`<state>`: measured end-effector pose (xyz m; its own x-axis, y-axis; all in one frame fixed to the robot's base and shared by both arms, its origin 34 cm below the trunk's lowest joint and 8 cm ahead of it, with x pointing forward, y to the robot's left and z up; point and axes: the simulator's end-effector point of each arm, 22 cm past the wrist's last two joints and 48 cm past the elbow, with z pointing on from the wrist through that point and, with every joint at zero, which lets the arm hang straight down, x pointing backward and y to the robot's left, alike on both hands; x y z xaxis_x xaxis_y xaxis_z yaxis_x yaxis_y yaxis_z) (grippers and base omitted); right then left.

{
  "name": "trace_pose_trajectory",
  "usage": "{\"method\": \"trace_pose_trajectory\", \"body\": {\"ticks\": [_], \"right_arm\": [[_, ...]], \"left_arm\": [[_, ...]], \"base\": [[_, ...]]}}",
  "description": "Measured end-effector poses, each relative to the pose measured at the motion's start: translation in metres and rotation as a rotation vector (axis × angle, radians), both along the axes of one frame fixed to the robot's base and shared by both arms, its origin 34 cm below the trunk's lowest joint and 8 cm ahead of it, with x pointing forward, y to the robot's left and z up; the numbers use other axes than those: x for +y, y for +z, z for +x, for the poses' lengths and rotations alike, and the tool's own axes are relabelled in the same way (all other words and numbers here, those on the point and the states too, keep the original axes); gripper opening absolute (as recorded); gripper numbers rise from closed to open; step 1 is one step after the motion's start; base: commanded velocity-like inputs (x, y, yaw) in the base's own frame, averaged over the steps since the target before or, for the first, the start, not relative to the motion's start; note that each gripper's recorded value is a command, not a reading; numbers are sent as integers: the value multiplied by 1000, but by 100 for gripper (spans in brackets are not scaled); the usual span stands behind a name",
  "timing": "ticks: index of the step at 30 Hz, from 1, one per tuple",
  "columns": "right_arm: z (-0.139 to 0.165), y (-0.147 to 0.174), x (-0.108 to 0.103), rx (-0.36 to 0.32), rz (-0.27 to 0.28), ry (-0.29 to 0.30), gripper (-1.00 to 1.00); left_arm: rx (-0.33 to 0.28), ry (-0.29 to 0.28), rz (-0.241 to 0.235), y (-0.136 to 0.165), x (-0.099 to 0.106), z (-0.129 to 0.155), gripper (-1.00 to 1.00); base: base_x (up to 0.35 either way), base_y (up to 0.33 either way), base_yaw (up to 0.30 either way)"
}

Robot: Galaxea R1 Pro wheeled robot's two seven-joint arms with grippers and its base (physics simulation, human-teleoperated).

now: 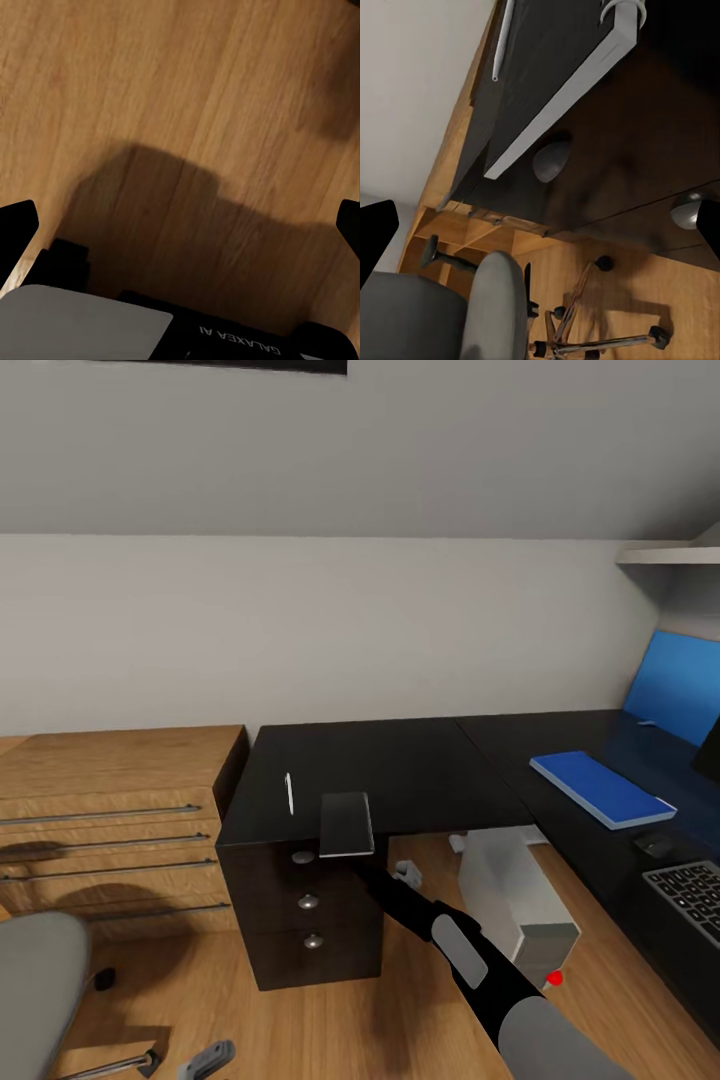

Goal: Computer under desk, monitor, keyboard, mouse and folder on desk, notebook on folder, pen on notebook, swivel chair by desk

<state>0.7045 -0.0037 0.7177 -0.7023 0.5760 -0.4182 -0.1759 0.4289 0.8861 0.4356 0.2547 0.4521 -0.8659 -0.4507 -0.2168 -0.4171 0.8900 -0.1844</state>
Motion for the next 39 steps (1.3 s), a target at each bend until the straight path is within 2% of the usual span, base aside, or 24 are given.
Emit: {"method": "trace_pose_trajectory", "body": {"ticks": [24, 39], "right_arm": [[0, 0, 0, 1, 0, -1, 100], [-1, -3, 0, 8, -3, -2, 100]], "left_arm": [[-3, 3, 0, 0, 1, 0, 100], [-3, 1, -4, 0, -1, 1, 100]], "base": [[66, 0, 0], [84, 107, 0]]}}
